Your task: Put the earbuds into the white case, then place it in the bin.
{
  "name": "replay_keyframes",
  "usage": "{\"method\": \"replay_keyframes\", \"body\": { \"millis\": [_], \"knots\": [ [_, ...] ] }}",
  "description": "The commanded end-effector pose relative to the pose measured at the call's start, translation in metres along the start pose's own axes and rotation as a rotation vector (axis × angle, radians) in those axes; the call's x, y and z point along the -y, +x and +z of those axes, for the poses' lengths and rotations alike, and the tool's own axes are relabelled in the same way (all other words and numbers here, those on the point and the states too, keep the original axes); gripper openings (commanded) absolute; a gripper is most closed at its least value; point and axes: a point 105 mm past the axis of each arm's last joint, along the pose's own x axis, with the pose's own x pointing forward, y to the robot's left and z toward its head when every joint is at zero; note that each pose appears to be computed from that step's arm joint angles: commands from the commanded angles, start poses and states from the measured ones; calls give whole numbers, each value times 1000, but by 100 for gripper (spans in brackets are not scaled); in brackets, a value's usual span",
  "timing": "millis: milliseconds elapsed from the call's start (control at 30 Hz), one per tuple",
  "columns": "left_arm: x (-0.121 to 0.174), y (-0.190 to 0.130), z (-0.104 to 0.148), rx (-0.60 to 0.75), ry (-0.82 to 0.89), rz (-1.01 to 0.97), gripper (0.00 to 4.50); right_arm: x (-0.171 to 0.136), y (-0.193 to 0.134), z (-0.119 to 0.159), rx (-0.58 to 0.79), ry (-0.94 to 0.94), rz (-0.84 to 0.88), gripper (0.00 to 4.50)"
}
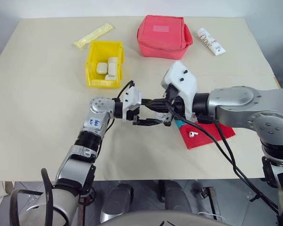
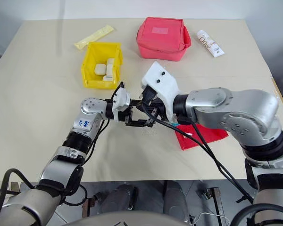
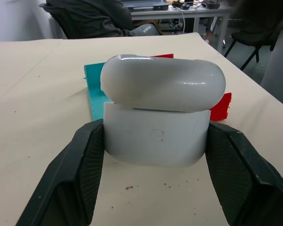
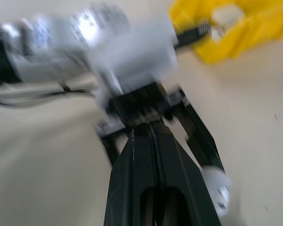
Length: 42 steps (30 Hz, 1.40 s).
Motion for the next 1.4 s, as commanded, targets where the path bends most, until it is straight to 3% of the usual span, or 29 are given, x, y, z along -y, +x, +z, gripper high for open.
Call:
{"method": "replay_keyframes", "body": {
  "millis": [33, 433, 567, 667, 833, 1033, 1067, 1400],
  "knots": [
    [-4, 0, 19, 57, 47, 1, 281, 3, -2, 3, 11, -42, -8, 2],
    [-8, -39, 31, 153, 12, 83, 281, 19, -44, -22, -19, -10, -93, 2],
    [-14, -54, 35, 180, -19, 142, 281, 20, -61, -8, 171, 34, -68, 2],
    [-21, -62, 38, 202, -38, 201, 281, 7, -75, -4, 301, 104, 74, 63],
    [-43, -82, 40, 215, -63, 387, 281, 9, -86, -24, 348, 148, 152, 224],
    [-91, -122, 34, 106, -42, 781, 281, 28, -90, -37, 369, 131, 76, 432],
    [-95, -126, 33, 92, -43, 811, 281, 28, -90, -37, 375, 127, 73, 447],
    [-135, -155, 29, -51, -64, 1072, 281, 23, -93, -39, 395, 122, 12, 447]
  ]
}}
